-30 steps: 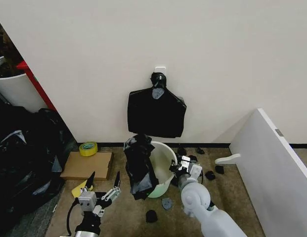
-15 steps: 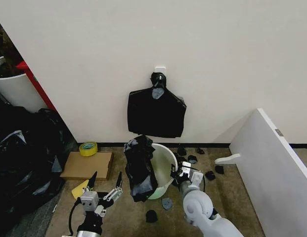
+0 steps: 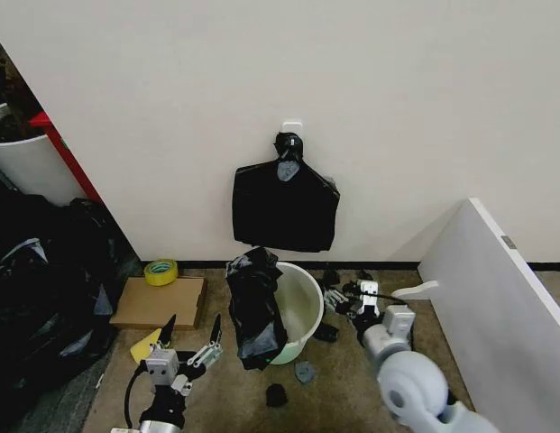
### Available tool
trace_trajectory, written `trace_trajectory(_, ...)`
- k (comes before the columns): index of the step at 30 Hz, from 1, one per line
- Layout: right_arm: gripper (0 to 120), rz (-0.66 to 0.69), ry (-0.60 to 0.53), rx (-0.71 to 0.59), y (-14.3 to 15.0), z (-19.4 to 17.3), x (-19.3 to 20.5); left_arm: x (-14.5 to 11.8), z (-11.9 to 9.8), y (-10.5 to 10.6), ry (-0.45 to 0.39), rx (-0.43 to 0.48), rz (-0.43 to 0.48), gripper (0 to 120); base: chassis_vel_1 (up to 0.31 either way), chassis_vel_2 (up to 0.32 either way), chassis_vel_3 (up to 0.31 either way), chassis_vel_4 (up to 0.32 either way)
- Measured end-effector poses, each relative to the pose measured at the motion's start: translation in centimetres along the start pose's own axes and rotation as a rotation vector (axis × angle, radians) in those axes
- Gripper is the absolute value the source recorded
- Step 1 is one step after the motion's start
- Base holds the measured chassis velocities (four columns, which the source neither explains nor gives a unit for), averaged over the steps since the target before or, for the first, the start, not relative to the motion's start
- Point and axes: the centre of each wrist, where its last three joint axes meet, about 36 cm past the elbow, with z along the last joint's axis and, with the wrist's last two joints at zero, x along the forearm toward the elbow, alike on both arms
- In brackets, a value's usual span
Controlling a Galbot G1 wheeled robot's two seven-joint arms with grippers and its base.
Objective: Place the garbage bag over the trash bin.
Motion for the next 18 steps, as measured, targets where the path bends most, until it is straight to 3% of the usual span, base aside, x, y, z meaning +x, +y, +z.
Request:
trace_trajectory(6,100,-0.221,0.140,0.026,2.9,-3.2,-1.6,-0.2,0.1,0.0,0.014,-0.005,-0.009,99,0.000,0.000,0.000,0.000)
trace_trajectory(16,98,-0.167,0.267,0.097,6.6,-1.5,-7.0,-0.2,0.4,0.0,0.021,-0.006,-0.019,99,0.000,0.000,0.000,0.000)
trace_trajectory(18,92,-0.124,0.248,0.136,6.5,-0.7,-7.7,-0.3,0.4,0.0,0.020,-0.008,-0.018,99,0.000,0.000,0.000,0.000)
